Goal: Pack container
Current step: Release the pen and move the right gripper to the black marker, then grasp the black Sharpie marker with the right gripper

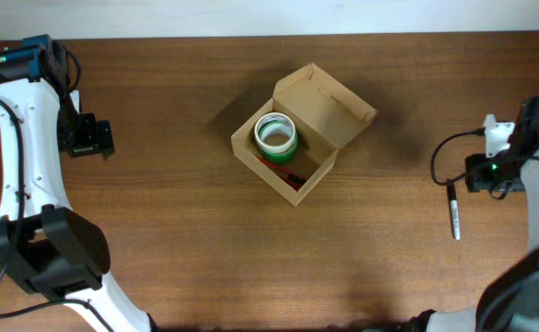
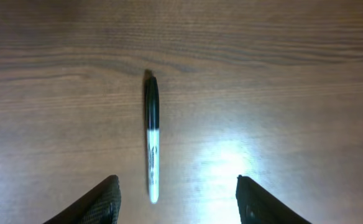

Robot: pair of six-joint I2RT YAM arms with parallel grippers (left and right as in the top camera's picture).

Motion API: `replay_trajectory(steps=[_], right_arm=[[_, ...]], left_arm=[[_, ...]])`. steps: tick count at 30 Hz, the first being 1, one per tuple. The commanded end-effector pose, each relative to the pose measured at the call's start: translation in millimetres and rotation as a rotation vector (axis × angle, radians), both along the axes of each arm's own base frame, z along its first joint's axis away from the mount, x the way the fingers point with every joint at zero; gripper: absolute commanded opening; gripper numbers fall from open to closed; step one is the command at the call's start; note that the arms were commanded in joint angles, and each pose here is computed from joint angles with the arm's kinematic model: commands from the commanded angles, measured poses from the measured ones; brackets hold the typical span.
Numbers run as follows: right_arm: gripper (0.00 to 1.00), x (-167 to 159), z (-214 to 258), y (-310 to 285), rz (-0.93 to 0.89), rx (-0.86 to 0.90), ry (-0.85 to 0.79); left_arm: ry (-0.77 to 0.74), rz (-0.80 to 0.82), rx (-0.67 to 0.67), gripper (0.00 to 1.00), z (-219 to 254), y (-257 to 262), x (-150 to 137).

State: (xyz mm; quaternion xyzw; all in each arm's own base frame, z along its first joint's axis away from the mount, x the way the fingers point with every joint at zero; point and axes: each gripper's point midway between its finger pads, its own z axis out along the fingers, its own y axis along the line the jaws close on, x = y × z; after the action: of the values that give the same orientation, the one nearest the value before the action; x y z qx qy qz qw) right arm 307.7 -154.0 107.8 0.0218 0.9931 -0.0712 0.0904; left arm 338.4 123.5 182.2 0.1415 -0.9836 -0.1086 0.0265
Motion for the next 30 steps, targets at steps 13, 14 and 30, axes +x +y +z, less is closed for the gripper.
replay_trajectory(steps=[13, 14, 30], right_arm=[[0.55, -7, -95, 5, 0.015, 0.128, 0.235], [0.54, -7, -97, 6, 0.014, 0.129, 0.237], [0.35, -27, -130, 15, -0.042, 0.156, 0.283]], left_arm=[[0.006, -0.008, 0.006, 1.00, 1, 3, -2], [0.006, -0.008, 0.005, 1.00, 1, 3, -2], [0.006, -0.008, 0.006, 1.00, 1, 3, -2]])
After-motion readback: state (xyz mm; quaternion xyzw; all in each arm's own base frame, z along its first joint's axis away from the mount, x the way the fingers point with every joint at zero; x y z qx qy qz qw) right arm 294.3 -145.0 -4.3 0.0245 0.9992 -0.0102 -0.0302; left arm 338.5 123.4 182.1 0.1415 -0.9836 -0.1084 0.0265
